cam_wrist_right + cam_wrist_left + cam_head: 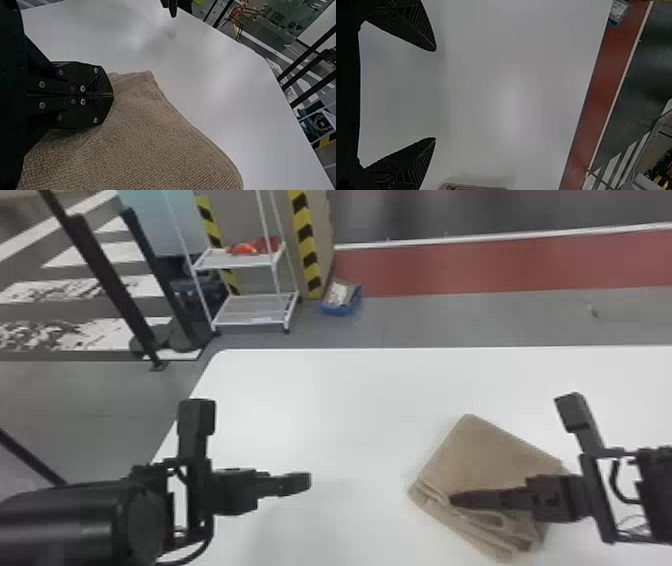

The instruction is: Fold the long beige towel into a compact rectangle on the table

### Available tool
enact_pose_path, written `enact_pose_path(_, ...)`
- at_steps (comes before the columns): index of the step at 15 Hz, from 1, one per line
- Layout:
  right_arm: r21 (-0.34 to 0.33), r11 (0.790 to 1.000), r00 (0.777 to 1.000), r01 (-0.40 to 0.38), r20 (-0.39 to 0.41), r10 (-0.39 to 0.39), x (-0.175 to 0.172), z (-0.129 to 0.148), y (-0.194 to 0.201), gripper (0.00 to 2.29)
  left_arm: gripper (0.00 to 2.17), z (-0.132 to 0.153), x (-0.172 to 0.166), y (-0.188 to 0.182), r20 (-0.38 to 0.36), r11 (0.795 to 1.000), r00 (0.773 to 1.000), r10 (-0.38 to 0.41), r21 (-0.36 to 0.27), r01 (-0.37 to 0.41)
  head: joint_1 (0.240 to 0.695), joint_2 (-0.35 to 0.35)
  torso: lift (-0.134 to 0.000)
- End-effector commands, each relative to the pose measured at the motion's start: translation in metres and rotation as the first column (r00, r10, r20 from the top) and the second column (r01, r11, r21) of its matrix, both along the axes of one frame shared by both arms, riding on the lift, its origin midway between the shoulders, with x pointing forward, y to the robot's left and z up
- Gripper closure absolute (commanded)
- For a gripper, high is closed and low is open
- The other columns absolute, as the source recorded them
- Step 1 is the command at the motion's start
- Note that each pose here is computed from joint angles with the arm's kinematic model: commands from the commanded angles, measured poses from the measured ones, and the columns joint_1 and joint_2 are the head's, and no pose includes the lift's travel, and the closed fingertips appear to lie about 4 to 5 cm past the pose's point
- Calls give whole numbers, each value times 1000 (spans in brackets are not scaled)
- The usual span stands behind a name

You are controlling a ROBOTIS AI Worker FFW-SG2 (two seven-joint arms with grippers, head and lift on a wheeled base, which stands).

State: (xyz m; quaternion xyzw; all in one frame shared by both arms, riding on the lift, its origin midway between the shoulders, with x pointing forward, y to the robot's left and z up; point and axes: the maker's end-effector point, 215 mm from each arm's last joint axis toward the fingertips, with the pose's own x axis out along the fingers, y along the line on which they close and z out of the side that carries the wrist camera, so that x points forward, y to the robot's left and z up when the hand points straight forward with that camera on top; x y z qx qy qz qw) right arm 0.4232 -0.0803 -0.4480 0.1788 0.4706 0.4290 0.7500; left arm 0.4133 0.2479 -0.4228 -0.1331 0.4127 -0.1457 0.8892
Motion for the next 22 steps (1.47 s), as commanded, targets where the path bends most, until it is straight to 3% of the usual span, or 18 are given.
enact_pose_path(1,4,1000,1000,-7,13,7,-2,4,2,1541,83,0,1,0,2,1000,1000,1,-1,-1,695,219,-124)
enact_pose_path(4,37,997,995,74,64,-76,14,29,-29,1541,83,-1,-1,1,-1,1000,1000,3,-2,-3,695,224,-124)
enact_pose_path(6,20,988,983,155,93,-156,30,34,-73,1541,83,-1,0,2,0,1000,1000,5,-5,-5,695,205,-124)
enact_pose_path(9,-42,976,974,215,89,-210,42,6,-111,1541,83,-2,1,-1,1,1000,1000,-2,-6,2,695,125,-124)
enact_pose_path(12,-76,974,974,214,97,-206,50,-12,-114,1541,83,-2,1,-6,3,1000,1000,-10,-7,10,695,78,-124)
enact_pose_path(15,10,966,958,258,130,-257,61,15,-125,1541,83,-1,0,0,2,1000,1000,1,-3,-1,695,63,-124)
enact_pose_path(16,52,962,950,267,153,-272,64,38,-128,1541,83,-1,0,1,3,1000,1000,2,-4,-2,695,62,-124)
enact_pose_path(19,48,947,942,319,89,-322,45,50,-159,1541,83,-2,-1,4,1,1000,1000,9,-5,-9,695,47,-124)
enact_pose_path(22,-3,936,935,353,45,-353,30,40,-189,1541,83,0,0,3,5,1000,1000,6,-6,-6,695,13,-124)
